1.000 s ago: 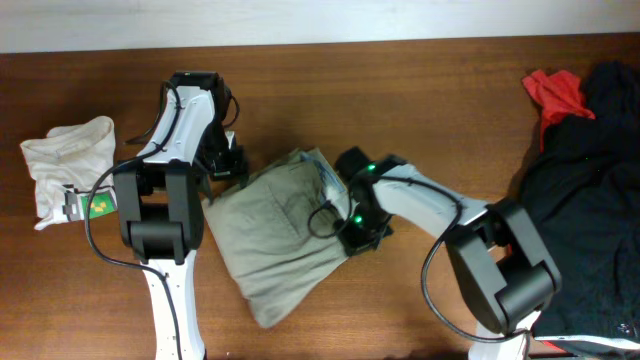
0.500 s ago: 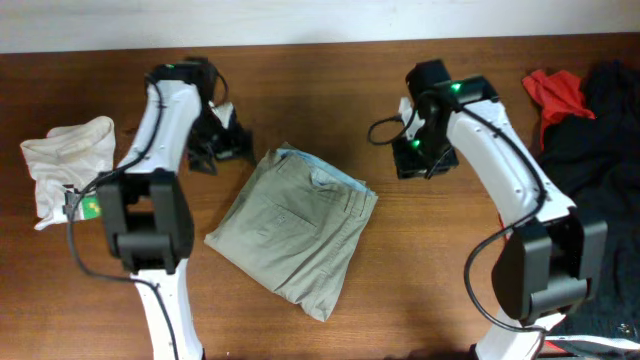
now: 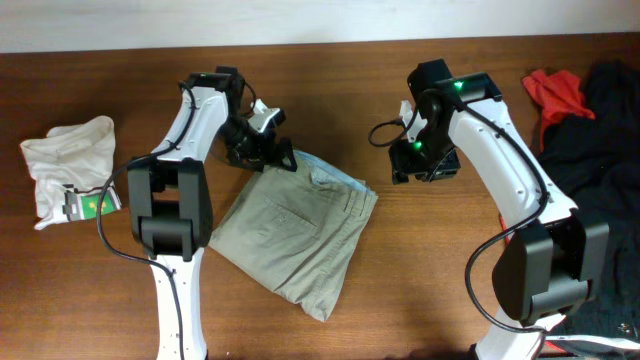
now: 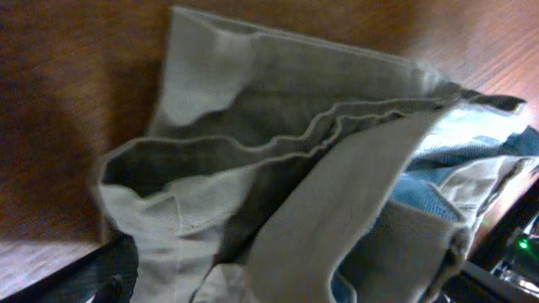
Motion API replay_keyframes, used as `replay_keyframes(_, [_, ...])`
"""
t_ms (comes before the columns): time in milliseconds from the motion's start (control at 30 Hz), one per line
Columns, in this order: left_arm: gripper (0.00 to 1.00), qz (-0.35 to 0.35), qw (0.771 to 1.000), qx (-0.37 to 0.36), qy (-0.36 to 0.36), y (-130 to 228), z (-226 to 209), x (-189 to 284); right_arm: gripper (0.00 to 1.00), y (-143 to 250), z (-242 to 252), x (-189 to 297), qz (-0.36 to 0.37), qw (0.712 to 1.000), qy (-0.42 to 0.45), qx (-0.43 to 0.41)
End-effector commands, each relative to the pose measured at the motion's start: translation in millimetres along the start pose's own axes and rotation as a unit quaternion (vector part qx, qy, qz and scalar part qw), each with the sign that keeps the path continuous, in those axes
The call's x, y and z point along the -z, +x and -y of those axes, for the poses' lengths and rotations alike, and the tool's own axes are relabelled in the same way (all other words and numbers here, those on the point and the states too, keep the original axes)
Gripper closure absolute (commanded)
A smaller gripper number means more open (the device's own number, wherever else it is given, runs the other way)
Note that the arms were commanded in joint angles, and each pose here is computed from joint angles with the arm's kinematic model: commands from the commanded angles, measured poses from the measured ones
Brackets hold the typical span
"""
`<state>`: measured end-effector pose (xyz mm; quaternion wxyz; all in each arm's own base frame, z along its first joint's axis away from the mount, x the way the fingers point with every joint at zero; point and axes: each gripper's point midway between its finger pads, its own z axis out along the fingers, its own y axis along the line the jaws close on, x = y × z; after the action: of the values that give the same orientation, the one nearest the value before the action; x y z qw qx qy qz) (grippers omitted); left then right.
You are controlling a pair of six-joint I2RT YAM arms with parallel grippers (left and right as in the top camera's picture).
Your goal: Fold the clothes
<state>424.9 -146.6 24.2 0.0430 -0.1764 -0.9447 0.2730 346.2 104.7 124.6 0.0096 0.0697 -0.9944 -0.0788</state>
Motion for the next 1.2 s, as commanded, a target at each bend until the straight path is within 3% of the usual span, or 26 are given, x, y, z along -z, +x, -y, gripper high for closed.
replay_keyframes(0, [0.11,-0.051,0.999,0.005,0.017,15,-9,-43,0.4,-3,-1,6,0.011,1.0,-0.003,-0.002])
replay_keyframes(33, [0.32,-0.057,0.998,0.0,0.017,15,-5,-48,0.4,-3,-1,6,0.012,1.0,-0.003,-0.002])
replay_keyframes(67, [0.4,-0.057,0.998,-0.007,0.016,14,-3,-49,0.4,-3,-1,6,0.012,1.0,-0.003,-0.002])
replay_keyframes(100, [0.6,-0.056,0.998,-0.012,0.014,13,-2,-51,0.4,-3,-1,6,0.012,1.0,-0.004,-0.002])
replay_keyframes(133, [0.88,-0.054,0.998,-0.014,0.013,12,-2,-51,0.4,-3,-1,6,0.011,1.0,-0.004,-0.002])
replay_keyframes(167, [0.99,-0.054,0.998,-0.014,0.008,12,-4,-51,0.41,-3,-1,6,0.011,1.0,-0.004,-0.002])
replay_keyframes(233, [1.0,-0.059,0.998,-0.004,-0.032,14,-22,-42,0.4,-2,-1,6,0.01,1.0,-0.003,-0.002])
replay_keyframes(300, [1.0,-0.046,0.993,0.052,-0.093,15,-52,-12,0.42,-2,0,6,0.01,1.0,0.001,-0.002])
replay_keyframes(500, [1.0,0.129,0.955,0.172,-0.204,33,-121,171,0.45,-3,2,6,0.011,1.0,0.006,-0.002])
replay_keyframes(533, [1.0,0.187,0.937,0.197,-0.22,45,-130,219,0.45,-3,2,6,0.011,1.0,0.006,-0.002])
replay_keyframes(667, [1.0,0.337,0.871,0.222,-0.281,80,-151,338,0.45,-3,2,6,0.011,1.0,0.006,-0.002])
replay_keyframes(800, [1.0,0.388,0.834,0.239,-0.31,100,-180,379,0.45,-3,2,6,0.011,1.0,0.006,-0.002])
replay_keyframes(867, [0.95,0.393,0.826,0.253,-0.315,111,-192,385,0.45,-2,2,6,0.01,1.0,0.006,-0.003])
replay_keyframes(900, [0.51,0.397,0.821,0.259,-0.319,117,-198,390,0.45,-2,2,6,0.01,1.0,0.006,-0.002])
replay_keyframes(933, [0.01,0.399,0.817,0.264,-0.321,121,-202,393,0.45,-2,2,6,0.01,1.0,0.006,-0.002])
replay_keyframes(1067, [0.01,0.403,0.805,0.3,-0.316,141,-213,397,0.45,-3,2,6,0.011,1.0,0.006,-0.002])
replay_keyframes(1167, [0.01,0.41,0.816,0.285,-0.29,130,-204,393,0.44,-3,2,6,0.011,1.0,0.006,-0.002])
